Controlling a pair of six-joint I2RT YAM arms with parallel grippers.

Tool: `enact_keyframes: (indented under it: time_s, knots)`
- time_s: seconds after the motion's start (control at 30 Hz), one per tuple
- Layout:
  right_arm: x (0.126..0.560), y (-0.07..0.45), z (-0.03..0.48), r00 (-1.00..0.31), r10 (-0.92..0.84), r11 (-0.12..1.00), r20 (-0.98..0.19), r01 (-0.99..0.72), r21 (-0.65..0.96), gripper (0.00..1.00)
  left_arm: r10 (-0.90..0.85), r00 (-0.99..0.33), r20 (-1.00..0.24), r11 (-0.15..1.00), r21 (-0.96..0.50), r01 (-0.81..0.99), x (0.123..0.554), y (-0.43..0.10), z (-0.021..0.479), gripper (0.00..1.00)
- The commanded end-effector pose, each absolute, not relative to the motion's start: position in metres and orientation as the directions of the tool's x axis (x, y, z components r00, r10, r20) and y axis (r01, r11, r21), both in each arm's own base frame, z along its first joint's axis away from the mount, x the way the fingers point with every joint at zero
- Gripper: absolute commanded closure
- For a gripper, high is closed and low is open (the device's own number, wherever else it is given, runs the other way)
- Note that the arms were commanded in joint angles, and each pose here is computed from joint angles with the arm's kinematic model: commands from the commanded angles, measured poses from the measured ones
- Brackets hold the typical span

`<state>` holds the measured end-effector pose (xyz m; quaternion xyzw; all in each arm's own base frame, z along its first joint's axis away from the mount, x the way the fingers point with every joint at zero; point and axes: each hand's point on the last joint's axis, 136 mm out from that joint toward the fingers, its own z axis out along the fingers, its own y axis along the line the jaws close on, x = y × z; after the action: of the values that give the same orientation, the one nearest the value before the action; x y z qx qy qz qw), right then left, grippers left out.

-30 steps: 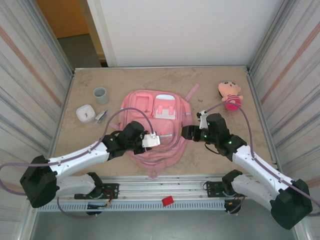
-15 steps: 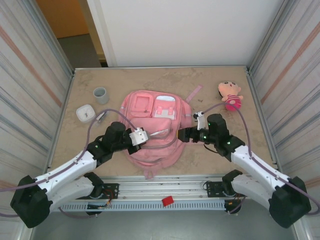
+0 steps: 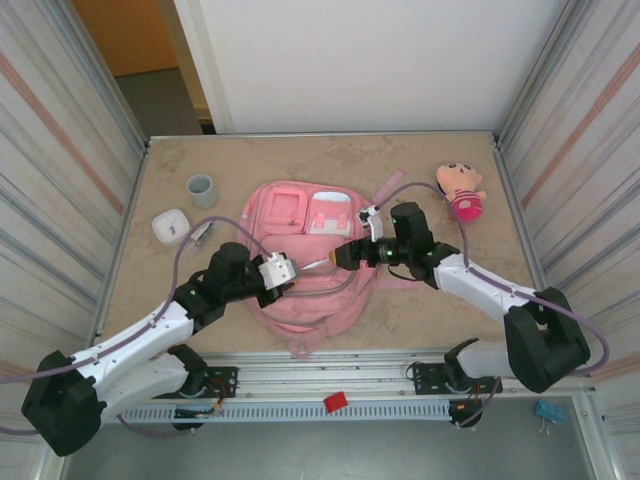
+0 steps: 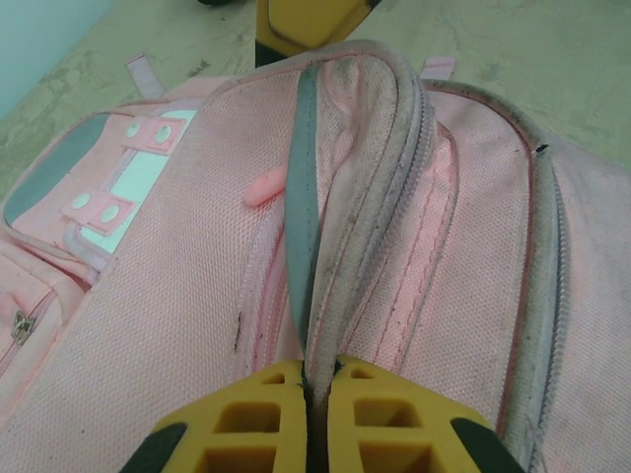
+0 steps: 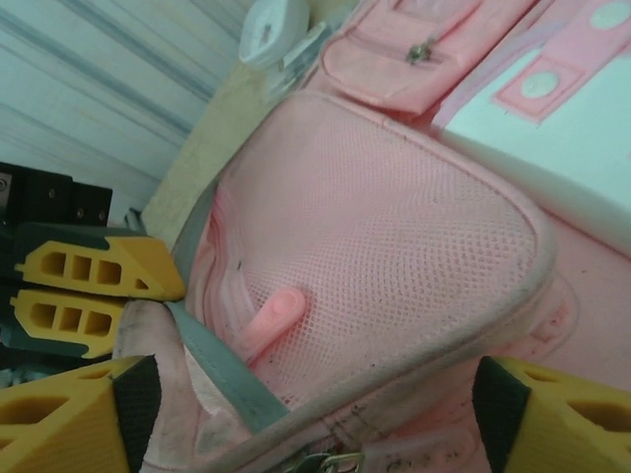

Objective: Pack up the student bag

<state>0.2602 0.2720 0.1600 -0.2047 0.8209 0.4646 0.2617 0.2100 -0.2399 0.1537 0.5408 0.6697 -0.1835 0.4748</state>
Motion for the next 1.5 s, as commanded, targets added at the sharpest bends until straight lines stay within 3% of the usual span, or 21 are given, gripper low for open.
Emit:
enact_keyframes:
  time_s: [0.0,0.2,0.43,0.5,0.7,0.93,1.2,1.47]
  knots:
    - [0.25,0.28,0.164,-0.798,-0.154,0.408,-0.583,-0.588,0.698,0.22,0.438,0.113,-0.892,0.349,0.285,0.893,0.212,-0.252,0.191,0.92]
    - [0.207,0.284,0.177,-0.813,-0.274,0.34,-0.514,-0.582,0.739,0.3,0.473,0.069,-0.878,0.413,0.291,0.863,0.225,-0.243,0.186,0.93]
    - [0.17,0.272,0.221,-0.763,-0.304,0.257,-0.571,-0.643,0.722,0.33,0.477,0.062,-0.876,0.42,0.29,0.86,0.227,-0.242,0.186,0.93]
    - [0.173,0.264,0.225,-0.751,-0.283,0.3,-0.596,-0.66,0.689,0.3,0.474,0.064,-0.878,0.418,0.288,0.862,0.227,-0.243,0.187,0.93]
    - [0.222,0.233,0.196,-0.786,-0.174,0.583,-0.594,-0.568,0.581,0.25,0.464,0.07,-0.883,0.41,0.284,0.867,0.225,-0.244,0.19,0.93]
    - [0.258,0.245,0.182,-0.823,-0.128,0.604,-0.554,-0.508,0.615,0.22,0.462,0.069,-0.884,0.402,0.278,0.873,0.224,-0.246,0.189,0.93]
    - [0.269,0.271,0.176,-0.795,-0.179,0.486,-0.58,-0.584,0.651,0.2,0.458,0.075,-0.886,0.391,0.277,0.878,0.224,-0.248,0.19,0.93]
    - [0.235,0.284,0.178,-0.798,-0.283,0.334,-0.532,-0.602,0.725,0.3,0.461,0.075,-0.884,0.401,0.283,0.871,0.226,-0.247,0.191,0.93]
